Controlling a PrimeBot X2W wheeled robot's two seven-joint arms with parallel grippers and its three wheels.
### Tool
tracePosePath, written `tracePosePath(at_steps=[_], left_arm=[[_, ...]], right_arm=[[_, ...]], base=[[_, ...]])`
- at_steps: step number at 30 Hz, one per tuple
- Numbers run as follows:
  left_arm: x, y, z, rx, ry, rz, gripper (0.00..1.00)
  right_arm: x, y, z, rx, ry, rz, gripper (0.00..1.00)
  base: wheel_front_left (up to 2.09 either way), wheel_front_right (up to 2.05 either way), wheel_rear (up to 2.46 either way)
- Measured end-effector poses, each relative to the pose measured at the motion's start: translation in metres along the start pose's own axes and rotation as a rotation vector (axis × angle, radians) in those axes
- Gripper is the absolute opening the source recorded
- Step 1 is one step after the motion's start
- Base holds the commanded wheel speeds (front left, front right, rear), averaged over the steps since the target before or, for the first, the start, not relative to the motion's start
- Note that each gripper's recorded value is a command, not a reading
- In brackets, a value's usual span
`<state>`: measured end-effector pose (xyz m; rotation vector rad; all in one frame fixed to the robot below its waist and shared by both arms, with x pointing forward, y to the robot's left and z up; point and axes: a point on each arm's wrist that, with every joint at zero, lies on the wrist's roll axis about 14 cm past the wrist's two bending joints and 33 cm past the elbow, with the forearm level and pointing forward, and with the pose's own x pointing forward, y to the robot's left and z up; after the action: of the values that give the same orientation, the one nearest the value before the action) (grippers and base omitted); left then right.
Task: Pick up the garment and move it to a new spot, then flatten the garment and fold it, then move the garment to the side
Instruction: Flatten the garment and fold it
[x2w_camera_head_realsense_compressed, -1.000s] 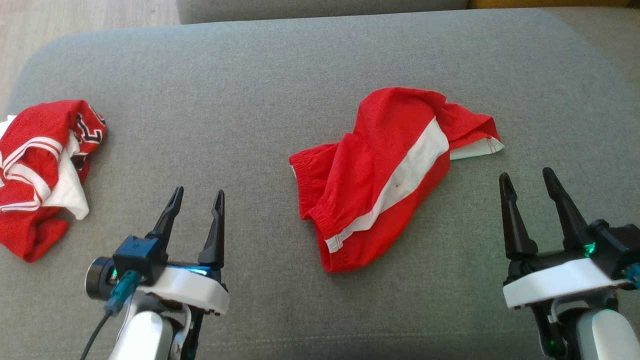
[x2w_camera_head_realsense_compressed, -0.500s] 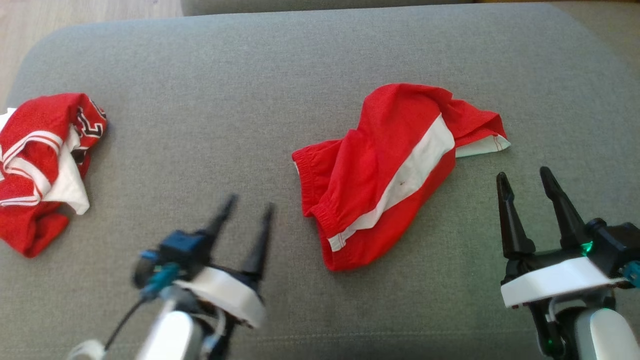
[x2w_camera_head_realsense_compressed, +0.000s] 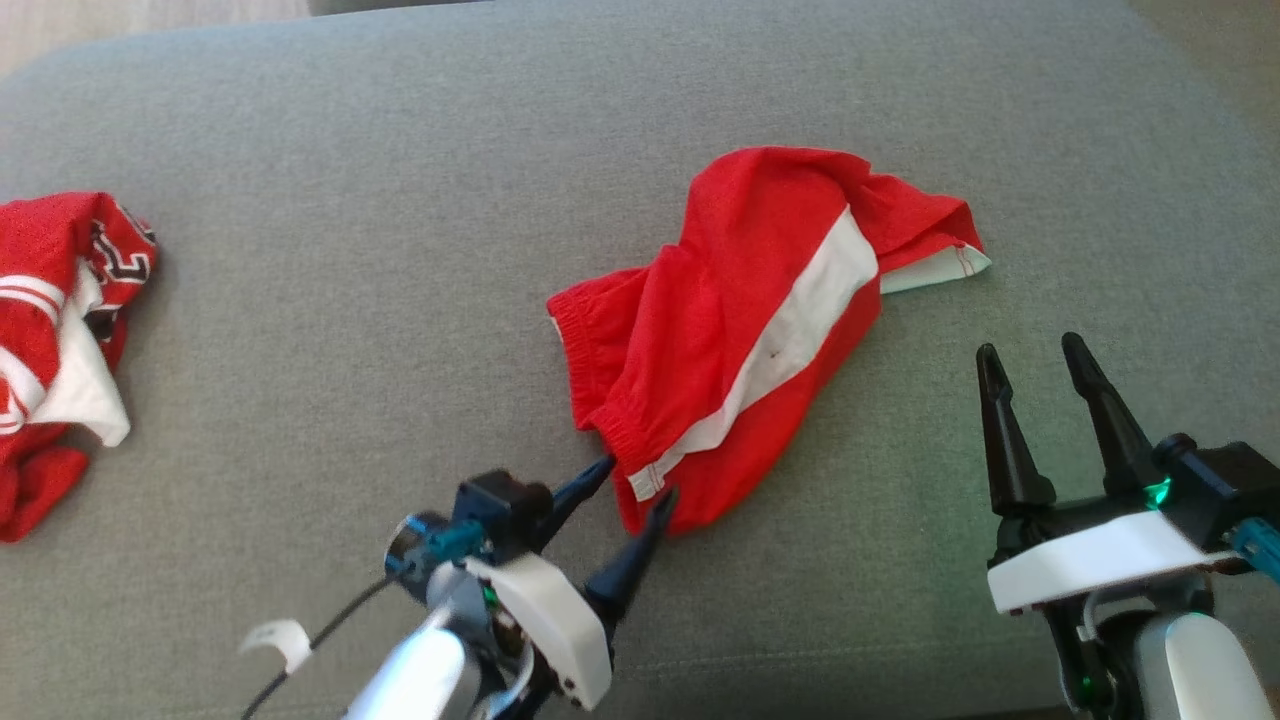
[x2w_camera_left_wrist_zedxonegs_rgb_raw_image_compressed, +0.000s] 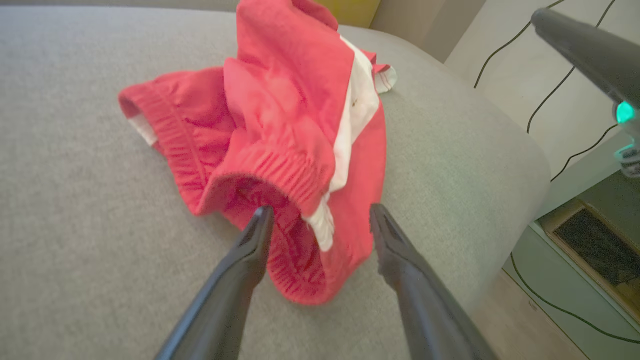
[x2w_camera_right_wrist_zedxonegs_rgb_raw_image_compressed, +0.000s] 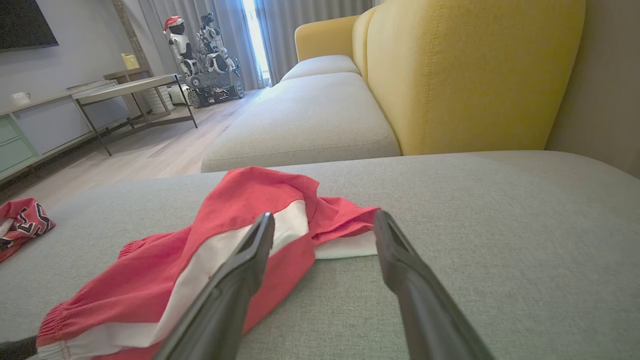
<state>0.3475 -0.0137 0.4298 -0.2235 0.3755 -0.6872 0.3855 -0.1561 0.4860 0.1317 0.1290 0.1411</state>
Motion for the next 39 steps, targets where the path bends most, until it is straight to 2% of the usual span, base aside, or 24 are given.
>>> tracePosePath(at_steps=[6, 14, 18, 21, 25, 29, 30, 31, 34, 39], left_arm=[[0.005, 0.012, 0.015, 0.024, -0.053, 0.013, 0.0], [-0.023, 0.094, 0.072, 0.056, -0.217, 0.278, 0.0], [-0.039, 0.123, 0.08, 0.056, -0.223, 0.373, 0.0], [-0.046, 0.131, 0.074, 0.043, -0.201, 0.405, 0.0], [-0.061, 0.142, 0.031, -0.04, -0.086, 0.468, 0.0], [-0.065, 0.144, 0.009, -0.09, -0.035, 0.488, 0.0], [-0.066, 0.144, 0.004, -0.102, -0.025, 0.493, 0.4], [-0.066, 0.144, 0.001, -0.112, -0.025, 0.498, 1.0], [-0.067, 0.143, 0.0, -0.122, -0.048, 0.516, 1.0], [-0.072, 0.143, 0.025, -0.067, -0.188, 0.562, 1.0]], right_arm=[[0.0, -0.006, -0.002, 0.013, 0.002, -0.021, 1.0], [0.004, -0.008, -0.002, 0.037, -0.004, -0.028, 1.0], [0.005, -0.007, -0.006, 0.048, 0.008, -0.028, 1.0], [0.006, -0.008, -0.008, 0.051, 0.016, -0.03, 1.0], [0.006, -0.01, -0.013, 0.056, 0.03, -0.036, 1.0], [0.005, -0.01, -0.015, 0.062, 0.034, -0.038, 1.0], [0.005, -0.011, -0.015, 0.062, 0.035, -0.039, 1.0], [0.005, -0.011, -0.015, 0.063, 0.035, -0.039, 1.0], [0.004, -0.01, -0.013, 0.062, 0.03, -0.036, 1.0], [0.003, -0.005, -0.007, 0.061, 0.012, -0.022, 1.0]], base=[[0.0, 0.0, 0.0], [0.0, 0.0, 0.0], [0.0, 0.0, 0.0], [0.0, 0.0, 0.0], [0.0, 0.0, 0.0], [0.0, 0.0, 0.0], [0.0, 0.0, 0.0], [0.0, 0.0, 0.0], [0.0, 0.0, 0.0], [0.0, 0.0, 0.0]])
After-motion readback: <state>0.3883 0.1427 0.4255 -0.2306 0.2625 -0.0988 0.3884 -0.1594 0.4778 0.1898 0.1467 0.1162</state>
